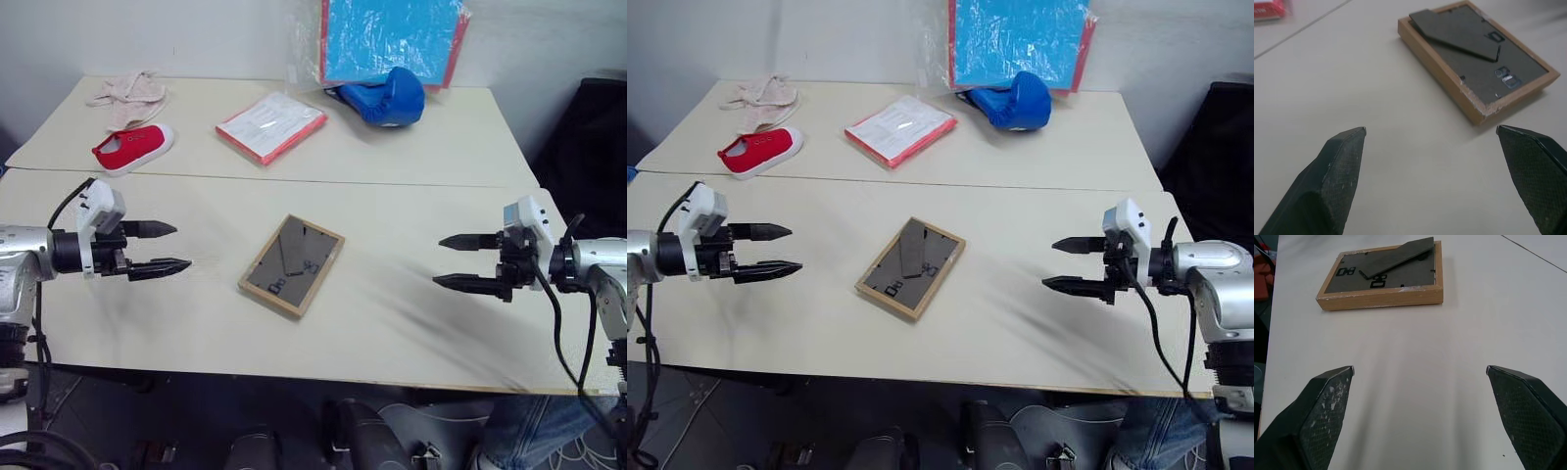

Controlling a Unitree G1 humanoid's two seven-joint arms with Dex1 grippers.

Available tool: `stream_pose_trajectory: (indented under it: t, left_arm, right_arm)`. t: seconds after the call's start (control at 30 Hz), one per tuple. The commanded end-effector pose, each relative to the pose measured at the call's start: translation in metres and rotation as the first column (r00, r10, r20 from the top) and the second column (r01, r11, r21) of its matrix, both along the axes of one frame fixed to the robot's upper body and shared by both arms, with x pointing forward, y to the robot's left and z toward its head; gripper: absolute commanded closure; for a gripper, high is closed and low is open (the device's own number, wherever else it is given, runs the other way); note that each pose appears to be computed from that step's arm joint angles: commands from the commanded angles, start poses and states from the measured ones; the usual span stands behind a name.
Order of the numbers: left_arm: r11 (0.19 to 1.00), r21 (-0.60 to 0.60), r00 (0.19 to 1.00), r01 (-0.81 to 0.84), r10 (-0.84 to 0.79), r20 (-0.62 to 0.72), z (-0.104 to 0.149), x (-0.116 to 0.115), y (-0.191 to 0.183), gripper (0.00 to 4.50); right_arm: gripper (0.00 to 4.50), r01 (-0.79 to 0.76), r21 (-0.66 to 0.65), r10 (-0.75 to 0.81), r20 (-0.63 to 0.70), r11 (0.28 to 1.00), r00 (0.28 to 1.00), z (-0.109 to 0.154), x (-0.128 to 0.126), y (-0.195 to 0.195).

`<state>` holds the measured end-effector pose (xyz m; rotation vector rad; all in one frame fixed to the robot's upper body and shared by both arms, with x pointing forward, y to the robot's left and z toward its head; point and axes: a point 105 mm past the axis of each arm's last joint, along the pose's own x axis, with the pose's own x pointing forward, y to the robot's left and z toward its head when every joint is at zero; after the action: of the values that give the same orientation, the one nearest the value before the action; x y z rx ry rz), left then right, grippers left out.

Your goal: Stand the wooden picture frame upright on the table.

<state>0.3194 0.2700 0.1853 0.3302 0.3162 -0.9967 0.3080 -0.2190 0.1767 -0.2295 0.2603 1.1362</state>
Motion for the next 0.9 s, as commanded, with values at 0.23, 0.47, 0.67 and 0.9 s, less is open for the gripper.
stream_pose_trajectory:
  t: [0.23,0.47,0.67,0.9]
  left_arm:
    - [0.999,0.027,0.999,0.023,-0.024,0.031,-0.005,0.015,-0.013,0.0]
    - [0.988,0.134,0.994,0.078,-0.088,0.066,-0.024,0.041,-0.035,0.88]
    - [0.968,0.183,0.98,0.17,-0.185,0.068,-0.036,0.058,-0.068,2.79]
    - [0.937,0.15,0.946,0.315,-0.322,0.022,-0.047,0.052,-0.105,4.44]
  right_arm:
    - [0.03,-0.009,-0.011,0.01,0.063,1.0,0.998,0.003,-0.006,0.016]
    - [1.24,-0.051,-0.1,0.059,0.085,0.994,0.995,-0.011,0.003,0.037]
    - [3.42,-0.08,-0.191,0.103,0.116,0.978,0.988,-0.026,0.019,0.054]
    - [4.5,-0.108,-0.205,0.142,0.157,0.973,0.977,-0.032,0.038,0.087]
